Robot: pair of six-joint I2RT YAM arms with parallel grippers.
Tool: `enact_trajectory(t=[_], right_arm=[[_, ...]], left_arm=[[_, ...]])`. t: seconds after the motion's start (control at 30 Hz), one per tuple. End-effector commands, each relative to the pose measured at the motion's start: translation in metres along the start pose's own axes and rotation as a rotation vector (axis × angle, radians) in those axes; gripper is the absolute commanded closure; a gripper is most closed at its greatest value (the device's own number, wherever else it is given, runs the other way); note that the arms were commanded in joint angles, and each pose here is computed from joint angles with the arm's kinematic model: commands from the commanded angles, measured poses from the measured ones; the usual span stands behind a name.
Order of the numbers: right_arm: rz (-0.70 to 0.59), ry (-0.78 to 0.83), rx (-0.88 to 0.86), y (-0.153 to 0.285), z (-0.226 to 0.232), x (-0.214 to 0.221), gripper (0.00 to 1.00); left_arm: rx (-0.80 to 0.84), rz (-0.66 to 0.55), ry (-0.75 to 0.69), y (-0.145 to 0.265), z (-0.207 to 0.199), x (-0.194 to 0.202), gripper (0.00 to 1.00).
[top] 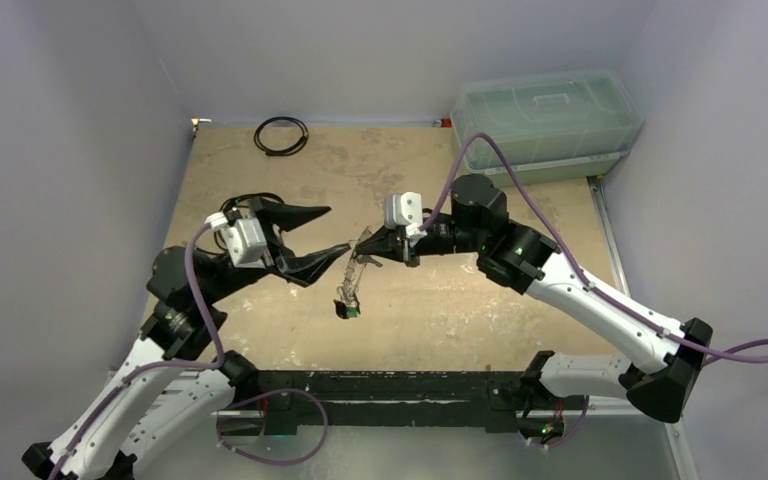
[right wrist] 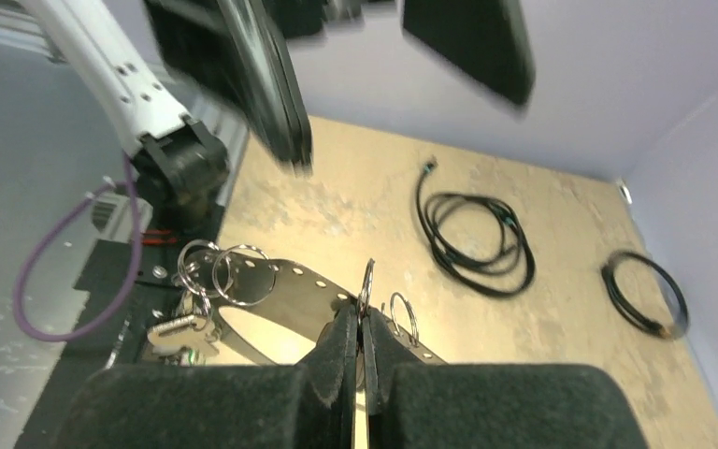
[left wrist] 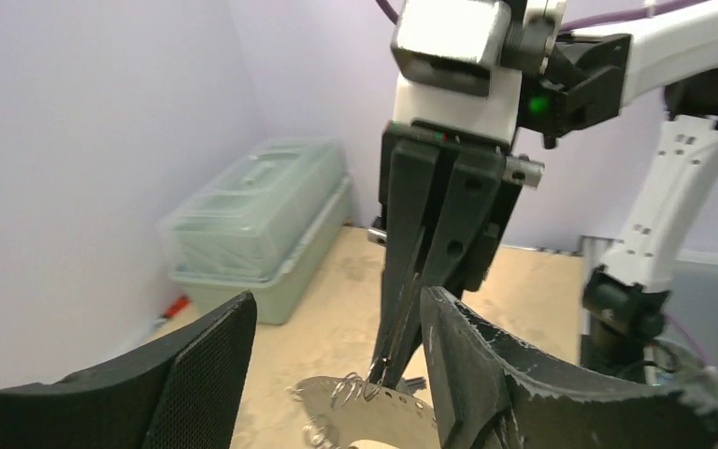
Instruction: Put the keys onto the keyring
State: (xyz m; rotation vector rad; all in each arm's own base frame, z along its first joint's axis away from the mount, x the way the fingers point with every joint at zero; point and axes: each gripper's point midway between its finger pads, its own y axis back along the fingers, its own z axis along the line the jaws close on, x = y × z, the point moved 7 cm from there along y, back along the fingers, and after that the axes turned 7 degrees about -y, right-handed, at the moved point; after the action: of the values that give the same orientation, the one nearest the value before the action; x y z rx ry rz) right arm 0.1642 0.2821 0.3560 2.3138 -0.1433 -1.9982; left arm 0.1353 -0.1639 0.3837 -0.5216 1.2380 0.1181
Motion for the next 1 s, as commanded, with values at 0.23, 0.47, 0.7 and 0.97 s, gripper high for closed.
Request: enact_trajectory(t=[0.23,0.47,0.7,0.97], right_arm=[[0.121,-0.033,0.339,0.010,-0.040,-0.014,1.00],[0.187,-0.118,0.401,0.006,-0.047,-0.001,1.00],[0.213,-0.185,0.372,0.006,-0.039,0.006,1.00],[0.187,-0.190,0.253,0.014,-0.016,0.003,1.00]], left_arm=[[-0.162,0.392,-0.050,0.011,0.027,0.009,0.36],[0.013,0.334,-0.014,-0.007,0.015,0.025,0.24],[0.104,0.418,-0.071,-0.015,0.018,0.063,0.27],[0.135,0.470,-0.119,-0.015,0.021,0.089,0.37]])
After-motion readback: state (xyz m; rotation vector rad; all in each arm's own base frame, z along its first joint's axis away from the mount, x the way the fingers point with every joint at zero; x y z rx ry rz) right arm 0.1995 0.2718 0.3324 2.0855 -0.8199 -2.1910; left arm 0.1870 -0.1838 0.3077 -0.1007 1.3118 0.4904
